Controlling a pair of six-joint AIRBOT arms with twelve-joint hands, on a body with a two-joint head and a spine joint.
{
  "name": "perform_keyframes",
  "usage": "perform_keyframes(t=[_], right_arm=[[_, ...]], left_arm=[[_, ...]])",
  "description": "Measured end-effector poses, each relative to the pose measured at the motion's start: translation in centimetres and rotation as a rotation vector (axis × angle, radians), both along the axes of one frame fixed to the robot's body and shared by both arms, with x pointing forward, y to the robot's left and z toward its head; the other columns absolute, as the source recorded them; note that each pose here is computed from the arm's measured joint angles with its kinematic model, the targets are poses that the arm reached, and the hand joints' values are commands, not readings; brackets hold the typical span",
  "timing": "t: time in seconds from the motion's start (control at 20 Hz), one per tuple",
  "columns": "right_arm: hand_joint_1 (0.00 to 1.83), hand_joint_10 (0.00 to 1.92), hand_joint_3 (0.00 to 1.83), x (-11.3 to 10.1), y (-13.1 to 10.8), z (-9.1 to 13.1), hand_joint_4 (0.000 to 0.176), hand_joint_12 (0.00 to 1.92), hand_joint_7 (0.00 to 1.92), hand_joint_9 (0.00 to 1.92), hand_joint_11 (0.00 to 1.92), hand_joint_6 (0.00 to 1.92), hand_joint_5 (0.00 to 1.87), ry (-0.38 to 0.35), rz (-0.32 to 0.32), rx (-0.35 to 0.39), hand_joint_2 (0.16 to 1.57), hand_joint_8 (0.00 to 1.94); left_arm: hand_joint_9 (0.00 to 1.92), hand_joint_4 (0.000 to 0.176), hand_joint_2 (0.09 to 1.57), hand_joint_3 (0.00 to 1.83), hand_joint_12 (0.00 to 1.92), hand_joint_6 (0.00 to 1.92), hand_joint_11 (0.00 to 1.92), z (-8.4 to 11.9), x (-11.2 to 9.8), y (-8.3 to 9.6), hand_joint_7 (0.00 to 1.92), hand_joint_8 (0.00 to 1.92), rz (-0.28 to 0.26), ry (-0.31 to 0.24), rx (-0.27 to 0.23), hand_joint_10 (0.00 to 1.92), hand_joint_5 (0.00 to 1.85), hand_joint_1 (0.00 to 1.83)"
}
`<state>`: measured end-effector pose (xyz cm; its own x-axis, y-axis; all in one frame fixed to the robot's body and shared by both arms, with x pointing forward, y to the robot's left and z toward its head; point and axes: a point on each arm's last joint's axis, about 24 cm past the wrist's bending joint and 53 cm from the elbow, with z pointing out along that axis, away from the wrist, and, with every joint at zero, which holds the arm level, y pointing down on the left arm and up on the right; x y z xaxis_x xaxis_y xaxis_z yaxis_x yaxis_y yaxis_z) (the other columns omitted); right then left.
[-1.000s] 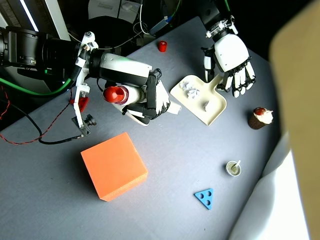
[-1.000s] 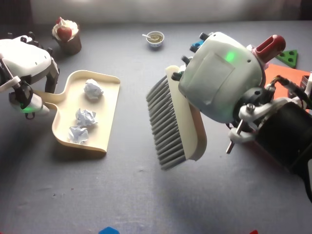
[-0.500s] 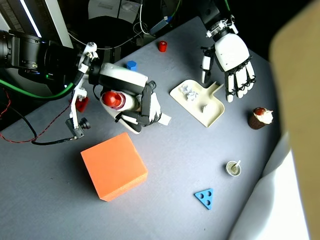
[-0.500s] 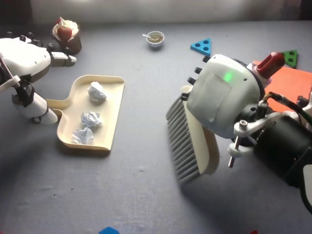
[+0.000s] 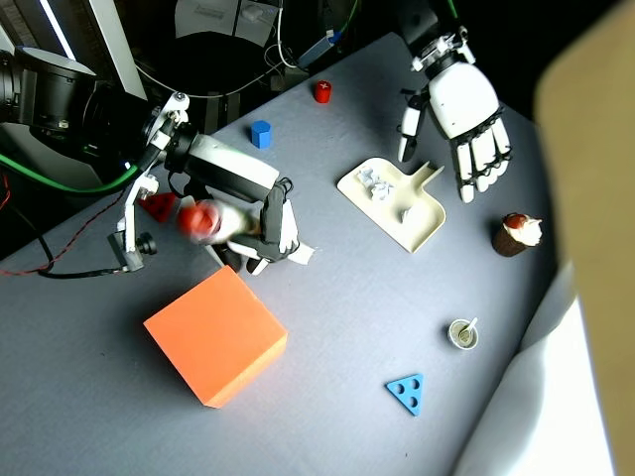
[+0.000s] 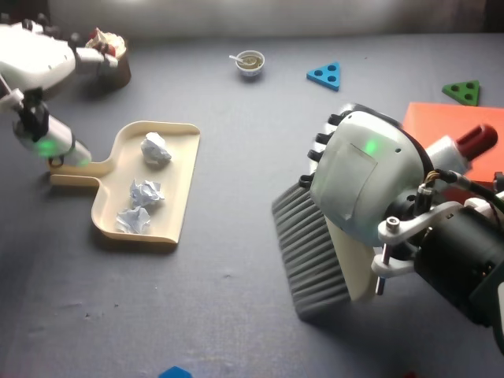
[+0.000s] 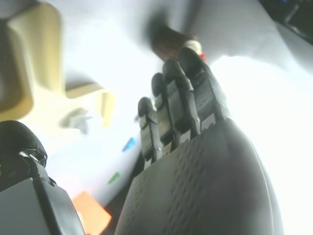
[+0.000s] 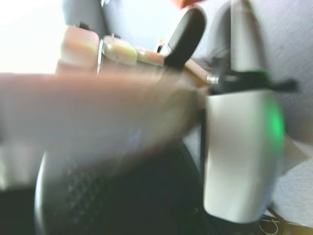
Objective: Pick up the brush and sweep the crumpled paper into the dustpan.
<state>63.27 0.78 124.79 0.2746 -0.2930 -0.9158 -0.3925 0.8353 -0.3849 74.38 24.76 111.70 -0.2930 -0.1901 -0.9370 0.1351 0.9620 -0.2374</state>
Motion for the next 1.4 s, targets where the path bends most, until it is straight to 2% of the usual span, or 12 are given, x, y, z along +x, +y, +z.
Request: perform_keyframes(t=[0.05,0.1,0.15,0.2,0.25,0.3,0.4,0.7,0.8,1.0,1.15,1.4], right_arm=[[0.78,1.13,0.00,-0.1,0.0,0.0,0.026,1.65,0.29,0.19,0.00,0.63,0.29,-0.001,0.002,-0.006,0.77,0.82],[0.78,1.13,0.00,-0.2,0.0,0.0,0.026,1.65,0.29,0.19,0.00,0.63,0.29,-0.001,0.006,-0.008,0.77,0.82],[0.70,0.22,0.00,-0.4,0.0,0.0,0.000,1.06,0.38,0.35,0.01,0.05,0.21,0.000,0.010,-0.010,0.72,0.09],[0.67,0.06,0.00,-0.3,-0.1,0.0,0.000,0.71,0.18,0.18,0.00,0.02,0.10,0.000,0.008,-0.011,0.72,0.03],[0.66,0.03,0.00,-0.5,-0.3,0.0,0.000,0.41,0.07,0.06,0.00,0.01,0.03,0.007,0.007,-0.009,0.73,0.02],[0.66,0.03,0.00,-0.6,-0.6,0.0,0.000,0.41,0.07,0.06,0.00,0.01,0.03,0.013,0.005,-0.005,0.73,0.02],[0.66,0.00,0.00,-1.1,-1.6,0.3,0.000,0.05,0.05,0.01,0.00,0.00,0.04,0.047,0.021,0.054,0.71,0.00],[0.63,0.00,0.00,-3.9,-2.8,2.5,0.000,0.00,0.00,0.00,0.00,0.00,0.00,0.174,0.178,0.303,0.71,0.00],[0.65,0.00,0.00,-5.2,-3.8,2.8,0.000,0.00,0.00,0.00,0.00,0.00,0.00,0.277,0.221,0.429,0.70,0.00],[0.65,0.00,0.01,-6.1,-7.1,3.4,0.000,0.00,0.00,0.00,0.01,0.00,0.00,0.373,0.233,0.600,0.74,0.00],[0.67,0.00,0.01,-6.7,-7.5,3.4,0.000,0.01,0.00,0.00,0.02,0.00,0.00,0.439,0.252,0.657,0.74,0.00],[0.63,0.01,0.00,-9.1,-7.4,5.3,0.000,0.05,0.04,0.03,0.11,0.00,0.00,0.497,0.309,0.654,0.72,0.01]], left_arm=[[0.31,0.126,0.87,0.01,0.53,0.01,0.09,0.3,0.1,-0.4,0.37,0.00,-0.008,0.002,-0.007,0.00,0.29,0.89],[0.31,0.126,0.87,0.01,0.53,0.01,0.09,0.4,0.0,-0.7,0.37,0.00,-0.015,0.005,-0.014,0.00,0.29,0.89],[0.34,0.132,0.87,0.00,0.53,0.01,0.10,0.7,-0.2,-1.0,0.38,0.01,-0.027,0.012,-0.022,0.01,0.30,0.89],[0.34,0.130,0.87,0.00,0.53,0.01,0.09,1.1,-0.2,-1.3,0.38,0.01,-0.033,0.011,-0.031,0.01,0.30,0.88],[0.34,0.126,0.87,0.00,0.53,0.01,0.10,1.7,-0.3,-1.5,0.39,0.01,-0.039,0.008,-0.042,0.01,0.31,0.88],[0.34,0.126,0.87,0.00,0.53,0.01,0.10,2.2,-0.3,-1.6,0.39,0.01,-0.041,0.002,-0.050,0.01,0.31,0.88],[0.32,0.124,0.89,0.01,0.52,0.00,0.09,4.1,-0.4,-1.9,0.38,0.00,-0.043,-0.022,-0.070,0.00,0.29,0.86],[0.35,0.122,0.89,0.01,0.47,0.00,0.14,4.6,-1.8,-4.2,0.39,0.00,-0.090,0.003,-0.107,0.00,0.33,0.84],[0.35,0.128,0.89,0.01,0.47,0.00,0.15,4.6,-2.3,-4.3,0.39,0.00,-0.098,0.008,-0.109,0.01,0.31,0.82],[0.35,0.119,0.88,0.00,0.46,0.01,0.15,5.4,-2.7,-4.0,0.40,0.00,-0.099,0.000,-0.112,0.00,0.32,0.85],[0.35,0.123,0.89,0.00,0.45,0.00,0.15,6.2,-2.7,-3.5,0.40,0.00,-0.098,-0.006,-0.115,0.00,0.30,0.82],[0.47,0.088,0.85,0.00,0.46,0.00,0.28,9.0,-2.3,-3.5,0.42,0.00,-0.115,-0.056,-0.113,0.01,0.31,0.72]])
